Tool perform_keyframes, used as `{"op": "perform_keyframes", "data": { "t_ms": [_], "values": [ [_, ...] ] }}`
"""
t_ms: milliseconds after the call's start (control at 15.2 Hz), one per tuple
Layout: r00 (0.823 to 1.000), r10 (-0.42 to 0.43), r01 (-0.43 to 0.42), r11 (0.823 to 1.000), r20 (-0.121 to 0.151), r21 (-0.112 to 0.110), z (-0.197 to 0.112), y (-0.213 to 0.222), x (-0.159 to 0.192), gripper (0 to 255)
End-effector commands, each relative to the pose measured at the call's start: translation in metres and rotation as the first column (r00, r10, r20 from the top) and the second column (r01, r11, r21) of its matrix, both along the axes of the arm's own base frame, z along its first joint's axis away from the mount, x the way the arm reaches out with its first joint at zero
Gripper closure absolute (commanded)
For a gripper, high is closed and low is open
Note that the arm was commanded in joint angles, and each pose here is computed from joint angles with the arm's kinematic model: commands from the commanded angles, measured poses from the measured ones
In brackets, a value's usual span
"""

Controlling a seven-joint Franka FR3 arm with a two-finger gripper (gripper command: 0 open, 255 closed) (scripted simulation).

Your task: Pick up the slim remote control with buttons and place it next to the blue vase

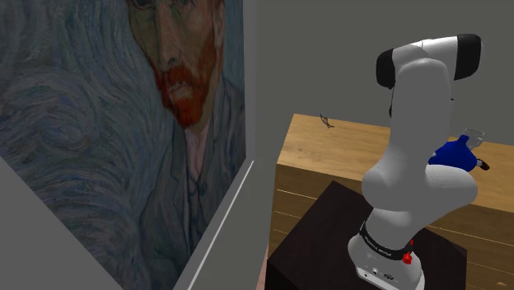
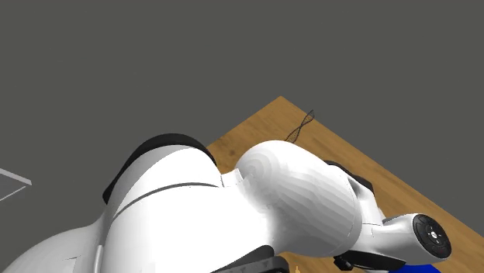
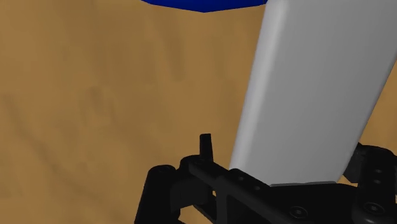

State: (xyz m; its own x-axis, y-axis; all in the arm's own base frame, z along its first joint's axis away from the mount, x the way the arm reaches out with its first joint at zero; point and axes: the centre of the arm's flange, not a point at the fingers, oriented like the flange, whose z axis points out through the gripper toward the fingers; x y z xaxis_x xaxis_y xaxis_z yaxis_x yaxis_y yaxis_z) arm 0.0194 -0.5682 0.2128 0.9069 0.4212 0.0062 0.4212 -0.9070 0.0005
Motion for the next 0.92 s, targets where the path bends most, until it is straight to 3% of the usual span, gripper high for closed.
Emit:
{"op": "perform_keyframes", "data": {
  "t_ms": [0, 264, 528, 858],
  "values": [
    [1.0, 0.001, -0.001, 1.0, -0.002, 0.008, -0.003, 0.003, 0.0, 0],
    [1.0, 0.001, -0.001, 1.0, -0.002, 0.008, -0.005, 0.001, 0.001, 0],
    [1.0, 0.001, -0.001, 1.0, -0.002, 0.008, 0.045, 0.0, 0.001, 0],
    [1.0, 0.001, -0.001, 1.0, -0.002, 0.008, 0.045, 0.0, 0.001, 0]
  ]
}}
